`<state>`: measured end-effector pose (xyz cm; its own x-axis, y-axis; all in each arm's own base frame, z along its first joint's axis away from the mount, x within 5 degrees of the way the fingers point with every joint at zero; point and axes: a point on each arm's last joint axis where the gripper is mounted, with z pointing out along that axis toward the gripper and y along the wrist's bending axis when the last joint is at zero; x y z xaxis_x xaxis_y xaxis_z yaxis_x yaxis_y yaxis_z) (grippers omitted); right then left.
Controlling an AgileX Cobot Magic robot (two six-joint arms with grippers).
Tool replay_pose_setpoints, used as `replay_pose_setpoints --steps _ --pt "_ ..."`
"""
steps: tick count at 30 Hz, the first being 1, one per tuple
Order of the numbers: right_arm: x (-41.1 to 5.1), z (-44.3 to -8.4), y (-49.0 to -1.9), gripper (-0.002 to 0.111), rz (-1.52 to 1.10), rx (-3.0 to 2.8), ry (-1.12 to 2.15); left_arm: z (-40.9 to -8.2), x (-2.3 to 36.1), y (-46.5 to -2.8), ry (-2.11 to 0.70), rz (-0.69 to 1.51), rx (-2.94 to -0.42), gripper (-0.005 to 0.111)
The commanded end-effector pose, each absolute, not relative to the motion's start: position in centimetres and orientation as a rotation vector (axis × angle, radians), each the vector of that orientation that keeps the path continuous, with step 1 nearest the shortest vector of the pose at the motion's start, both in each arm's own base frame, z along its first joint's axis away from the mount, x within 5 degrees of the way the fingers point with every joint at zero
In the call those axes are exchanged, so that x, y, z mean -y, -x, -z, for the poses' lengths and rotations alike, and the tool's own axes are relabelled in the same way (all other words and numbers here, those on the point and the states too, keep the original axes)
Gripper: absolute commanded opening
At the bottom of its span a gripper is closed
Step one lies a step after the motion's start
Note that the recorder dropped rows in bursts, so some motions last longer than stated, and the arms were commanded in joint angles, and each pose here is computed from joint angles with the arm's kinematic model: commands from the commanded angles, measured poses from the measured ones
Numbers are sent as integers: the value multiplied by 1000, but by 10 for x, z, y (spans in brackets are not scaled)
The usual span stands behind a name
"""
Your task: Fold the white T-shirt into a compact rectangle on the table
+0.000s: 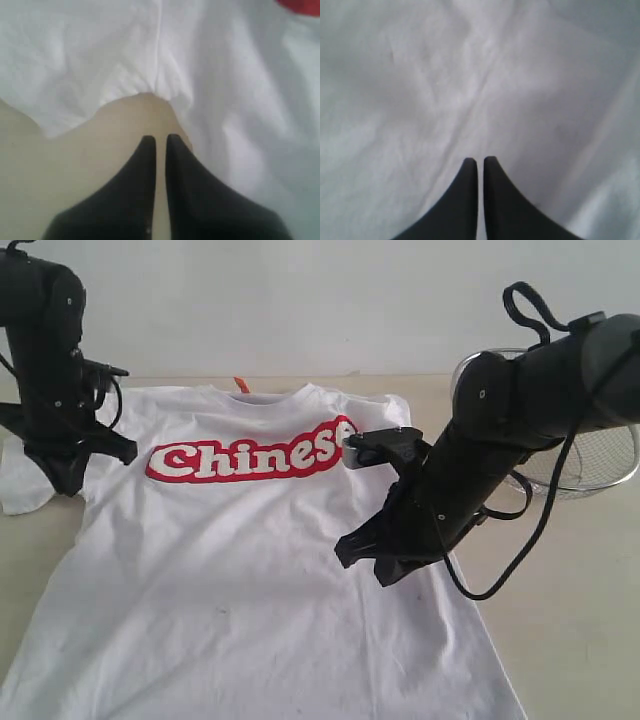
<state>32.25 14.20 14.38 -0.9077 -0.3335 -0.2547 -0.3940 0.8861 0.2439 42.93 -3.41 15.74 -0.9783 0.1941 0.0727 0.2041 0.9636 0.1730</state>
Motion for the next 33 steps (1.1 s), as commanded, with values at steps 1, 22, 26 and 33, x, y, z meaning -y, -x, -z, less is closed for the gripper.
replay_pose_setpoints --steps 1,22,26,33 --pt "-139 -144 -323 0 -435 -2850 555 -148 22 -426 261 284 3077 4" --pt "-140 -144 -321 0 -454 -2865 549 -142 3 -444 145 178 3277 4" --pt "-141 -144 -321 0 -462 -2866 540 -136 -2 -444 133 185 3256 4" --pt "-141 -145 -321 0 -475 -2865 524 -129 -2 -443 156 195 3231 4"
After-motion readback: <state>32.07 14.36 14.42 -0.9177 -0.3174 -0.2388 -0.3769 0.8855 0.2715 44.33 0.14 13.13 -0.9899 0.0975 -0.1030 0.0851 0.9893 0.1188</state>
